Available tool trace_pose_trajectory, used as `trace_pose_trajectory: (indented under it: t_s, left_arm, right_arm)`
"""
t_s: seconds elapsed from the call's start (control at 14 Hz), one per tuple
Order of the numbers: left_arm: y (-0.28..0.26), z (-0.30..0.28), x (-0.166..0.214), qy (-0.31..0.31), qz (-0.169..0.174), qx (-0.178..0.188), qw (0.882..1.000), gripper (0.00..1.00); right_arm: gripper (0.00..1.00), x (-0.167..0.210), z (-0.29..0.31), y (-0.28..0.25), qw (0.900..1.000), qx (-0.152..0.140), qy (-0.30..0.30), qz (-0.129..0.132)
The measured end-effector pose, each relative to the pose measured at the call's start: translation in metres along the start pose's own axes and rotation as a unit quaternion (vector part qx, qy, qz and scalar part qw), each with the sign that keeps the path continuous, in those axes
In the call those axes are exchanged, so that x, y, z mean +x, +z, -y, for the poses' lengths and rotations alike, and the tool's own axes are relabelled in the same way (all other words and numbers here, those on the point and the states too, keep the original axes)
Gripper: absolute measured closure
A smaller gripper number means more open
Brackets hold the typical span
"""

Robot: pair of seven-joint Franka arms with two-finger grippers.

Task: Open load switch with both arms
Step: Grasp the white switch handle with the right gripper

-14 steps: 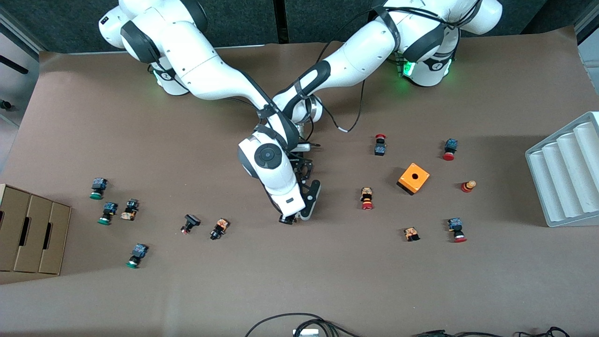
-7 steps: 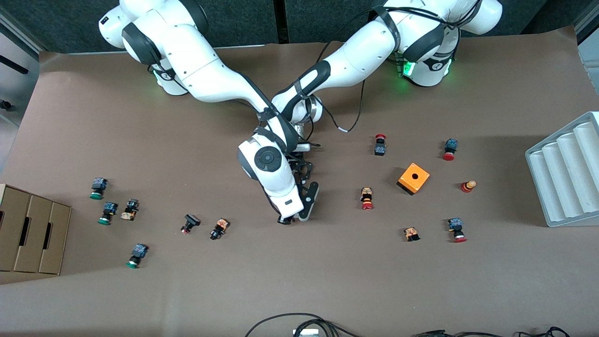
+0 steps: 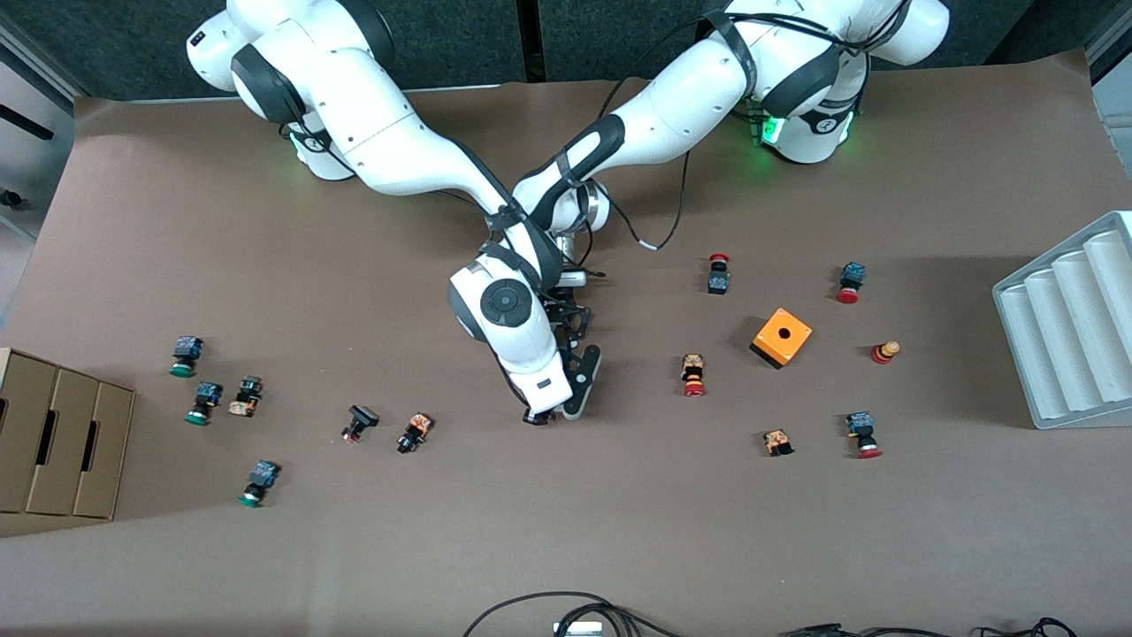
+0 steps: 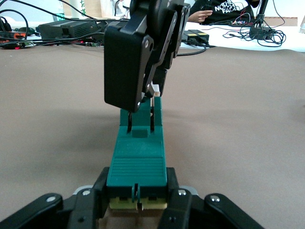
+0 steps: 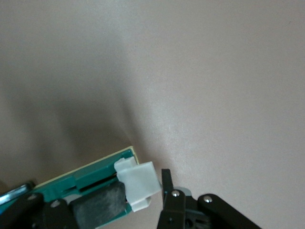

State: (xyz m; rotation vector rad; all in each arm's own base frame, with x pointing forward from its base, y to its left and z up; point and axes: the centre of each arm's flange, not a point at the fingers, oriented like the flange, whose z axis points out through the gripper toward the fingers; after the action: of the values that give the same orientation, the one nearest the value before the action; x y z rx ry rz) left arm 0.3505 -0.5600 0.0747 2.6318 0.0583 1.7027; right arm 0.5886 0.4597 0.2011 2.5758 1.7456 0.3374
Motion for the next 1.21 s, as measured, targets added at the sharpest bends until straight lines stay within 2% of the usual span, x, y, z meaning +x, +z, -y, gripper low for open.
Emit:
trace_pose_trajectory:
  t_s: [1.21]
  left_arm:
    - [0.000, 0.000, 0.000, -0.001, 0.000, 0.000, 1.000, 0.51]
  right_arm:
    - [0.63, 0.007, 0.002, -0.012, 1.000, -0.003, 0.009, -0.009]
